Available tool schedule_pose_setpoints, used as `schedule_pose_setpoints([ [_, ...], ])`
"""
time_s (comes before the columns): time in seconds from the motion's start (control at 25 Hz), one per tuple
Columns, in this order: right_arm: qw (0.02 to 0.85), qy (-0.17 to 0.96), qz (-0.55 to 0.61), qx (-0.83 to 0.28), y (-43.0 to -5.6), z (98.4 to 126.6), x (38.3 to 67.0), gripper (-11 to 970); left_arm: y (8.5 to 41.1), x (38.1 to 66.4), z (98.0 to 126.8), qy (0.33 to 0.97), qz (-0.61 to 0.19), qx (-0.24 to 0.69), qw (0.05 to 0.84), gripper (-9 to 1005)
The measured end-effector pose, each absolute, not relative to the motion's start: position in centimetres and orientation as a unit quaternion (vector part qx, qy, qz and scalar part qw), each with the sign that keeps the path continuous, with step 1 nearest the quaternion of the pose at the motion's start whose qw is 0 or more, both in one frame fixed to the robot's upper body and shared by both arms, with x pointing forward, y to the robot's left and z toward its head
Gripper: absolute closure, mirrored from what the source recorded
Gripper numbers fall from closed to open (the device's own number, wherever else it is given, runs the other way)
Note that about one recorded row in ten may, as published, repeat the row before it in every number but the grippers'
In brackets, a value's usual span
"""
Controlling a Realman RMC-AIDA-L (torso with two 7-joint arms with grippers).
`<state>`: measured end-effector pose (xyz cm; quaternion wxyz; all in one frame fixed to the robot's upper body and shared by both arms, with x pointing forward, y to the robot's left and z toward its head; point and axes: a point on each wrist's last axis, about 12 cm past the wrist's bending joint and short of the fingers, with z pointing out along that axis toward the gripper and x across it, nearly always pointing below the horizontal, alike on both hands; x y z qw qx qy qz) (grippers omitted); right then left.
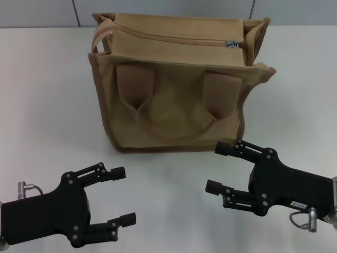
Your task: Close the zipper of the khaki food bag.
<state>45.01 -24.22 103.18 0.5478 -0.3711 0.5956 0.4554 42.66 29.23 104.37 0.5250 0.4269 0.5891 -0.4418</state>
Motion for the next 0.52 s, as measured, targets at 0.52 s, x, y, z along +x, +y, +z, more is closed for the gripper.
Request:
schedule_pose_setpoints([
  [0.52,0.549,0.597,0.457,-0.366,-24.17,103.14,45.01,175,28.90,42.48,104.12,0.587,-0.443,0.423,0.530,181],
])
